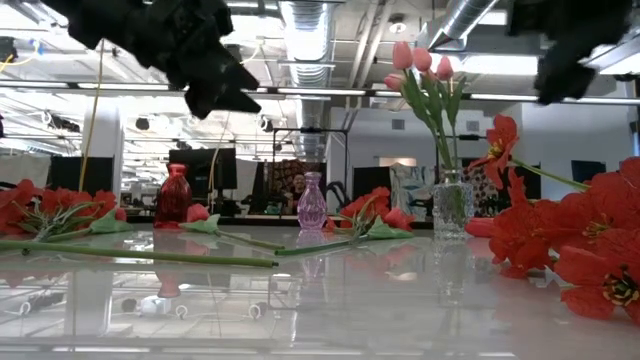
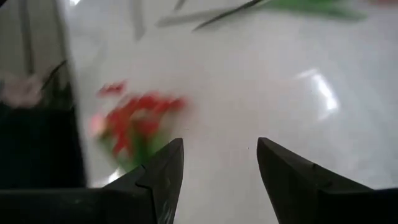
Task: Sort flowers into vase by color
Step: Put the pink tulip into the transparent vase
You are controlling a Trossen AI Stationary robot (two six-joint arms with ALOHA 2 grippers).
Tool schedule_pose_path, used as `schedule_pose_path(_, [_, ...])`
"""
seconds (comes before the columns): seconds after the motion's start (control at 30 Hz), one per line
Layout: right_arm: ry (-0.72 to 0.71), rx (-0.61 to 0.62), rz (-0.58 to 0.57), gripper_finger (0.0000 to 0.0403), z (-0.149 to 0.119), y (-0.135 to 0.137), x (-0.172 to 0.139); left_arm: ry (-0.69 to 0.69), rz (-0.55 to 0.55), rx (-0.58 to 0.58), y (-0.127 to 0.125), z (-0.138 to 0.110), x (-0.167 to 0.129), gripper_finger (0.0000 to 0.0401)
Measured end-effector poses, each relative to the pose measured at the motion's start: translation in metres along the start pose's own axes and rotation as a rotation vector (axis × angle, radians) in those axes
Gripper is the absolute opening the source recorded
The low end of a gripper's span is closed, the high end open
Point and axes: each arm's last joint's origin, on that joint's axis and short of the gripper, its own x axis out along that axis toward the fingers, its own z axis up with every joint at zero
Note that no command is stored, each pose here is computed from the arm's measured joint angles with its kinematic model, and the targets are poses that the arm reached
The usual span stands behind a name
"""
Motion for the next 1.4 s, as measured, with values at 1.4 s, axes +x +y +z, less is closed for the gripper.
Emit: schedule_pose_path(1.4, [0.345, -0.527, 0.214, 0.0230, -0.102, 0.104, 0.121, -0.051, 0.039, 0.189, 0.011, 0.009, 0.001, 0.0235])
